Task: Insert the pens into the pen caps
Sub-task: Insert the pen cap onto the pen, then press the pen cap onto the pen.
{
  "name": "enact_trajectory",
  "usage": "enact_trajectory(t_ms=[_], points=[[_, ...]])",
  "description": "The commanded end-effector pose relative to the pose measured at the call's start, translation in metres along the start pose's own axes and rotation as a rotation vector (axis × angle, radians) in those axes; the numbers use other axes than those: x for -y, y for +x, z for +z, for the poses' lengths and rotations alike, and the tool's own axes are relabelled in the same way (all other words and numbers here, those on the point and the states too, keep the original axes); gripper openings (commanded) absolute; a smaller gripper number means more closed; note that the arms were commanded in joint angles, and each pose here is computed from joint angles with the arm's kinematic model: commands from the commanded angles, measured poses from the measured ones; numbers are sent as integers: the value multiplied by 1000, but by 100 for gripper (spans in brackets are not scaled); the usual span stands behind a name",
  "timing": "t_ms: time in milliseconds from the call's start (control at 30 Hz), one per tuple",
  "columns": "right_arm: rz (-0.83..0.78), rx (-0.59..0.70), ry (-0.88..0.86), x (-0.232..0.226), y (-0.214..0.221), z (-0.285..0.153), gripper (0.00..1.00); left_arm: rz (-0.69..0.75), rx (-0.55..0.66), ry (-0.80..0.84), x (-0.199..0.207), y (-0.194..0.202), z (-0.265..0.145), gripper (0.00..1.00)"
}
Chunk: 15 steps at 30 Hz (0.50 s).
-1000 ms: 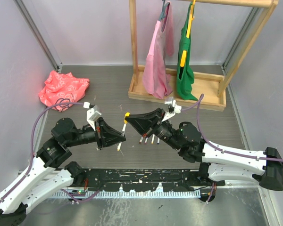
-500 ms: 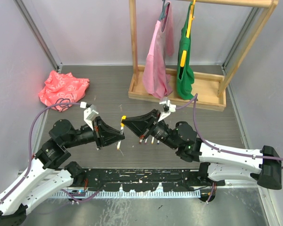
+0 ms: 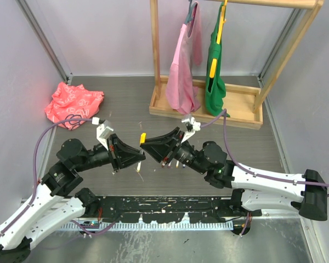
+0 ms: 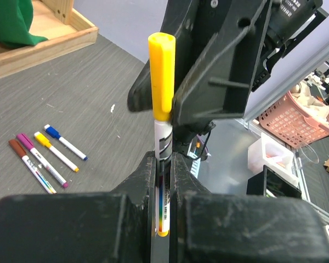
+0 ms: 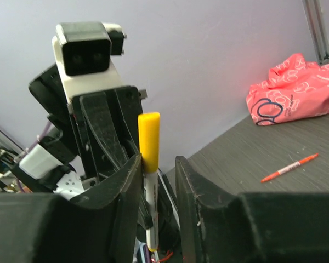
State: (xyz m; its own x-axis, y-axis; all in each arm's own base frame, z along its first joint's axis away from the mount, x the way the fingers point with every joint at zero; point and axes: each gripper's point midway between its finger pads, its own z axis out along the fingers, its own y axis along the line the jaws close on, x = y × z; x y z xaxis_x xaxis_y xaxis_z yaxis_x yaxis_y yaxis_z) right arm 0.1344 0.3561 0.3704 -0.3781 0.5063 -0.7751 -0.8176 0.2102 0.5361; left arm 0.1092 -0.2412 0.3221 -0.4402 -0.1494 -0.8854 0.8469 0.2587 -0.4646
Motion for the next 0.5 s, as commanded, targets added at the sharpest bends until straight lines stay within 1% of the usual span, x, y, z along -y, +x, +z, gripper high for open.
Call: enact_trajectory(t_ms=[0, 167, 333, 467], points=[[-60, -2, 13, -1, -9, -5, 38, 49, 87, 60, 14, -24, 3, 0], [-109, 49, 49, -1, -33, -7, 45, 40, 67, 62, 12, -20, 5, 0], [-152, 84, 69, -4, -54, -6, 48, 34, 35, 49, 8, -14, 6, 0], [-164, 119, 146, 9, -64, -3, 49, 31, 20, 63, 11, -14, 7, 0]])
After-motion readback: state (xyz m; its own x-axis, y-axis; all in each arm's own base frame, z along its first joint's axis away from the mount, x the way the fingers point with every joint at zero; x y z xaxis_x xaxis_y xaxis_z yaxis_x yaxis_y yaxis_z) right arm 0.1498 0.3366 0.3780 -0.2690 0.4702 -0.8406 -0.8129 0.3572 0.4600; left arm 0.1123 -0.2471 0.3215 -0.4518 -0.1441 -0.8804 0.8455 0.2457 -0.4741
